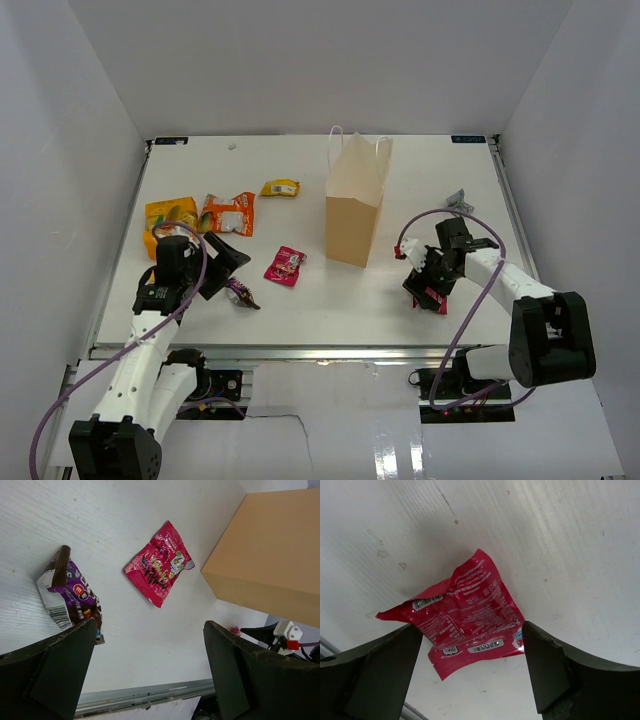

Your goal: Place the snacks into the paper bag

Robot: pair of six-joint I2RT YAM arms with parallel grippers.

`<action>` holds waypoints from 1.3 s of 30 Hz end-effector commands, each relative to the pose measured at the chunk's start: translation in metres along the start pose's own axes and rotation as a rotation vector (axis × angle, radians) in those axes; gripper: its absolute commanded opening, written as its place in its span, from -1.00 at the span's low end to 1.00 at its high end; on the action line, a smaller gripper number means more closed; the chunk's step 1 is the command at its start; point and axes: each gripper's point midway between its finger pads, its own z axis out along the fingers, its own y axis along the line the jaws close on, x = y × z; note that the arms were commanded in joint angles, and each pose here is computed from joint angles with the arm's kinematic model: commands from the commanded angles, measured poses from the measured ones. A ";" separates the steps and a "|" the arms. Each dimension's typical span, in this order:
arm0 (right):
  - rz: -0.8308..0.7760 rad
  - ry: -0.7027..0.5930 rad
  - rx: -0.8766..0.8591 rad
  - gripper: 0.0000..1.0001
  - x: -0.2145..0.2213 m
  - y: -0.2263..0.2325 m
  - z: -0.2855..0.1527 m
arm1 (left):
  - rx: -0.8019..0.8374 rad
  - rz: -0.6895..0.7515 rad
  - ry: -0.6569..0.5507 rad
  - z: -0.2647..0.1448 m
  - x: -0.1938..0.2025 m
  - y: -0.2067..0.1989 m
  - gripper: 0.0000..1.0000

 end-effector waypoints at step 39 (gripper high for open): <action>-0.233 -1.170 0.097 -0.85 -0.366 0.025 -0.298 | -0.008 -0.320 0.097 0.003 0.038 0.014 0.78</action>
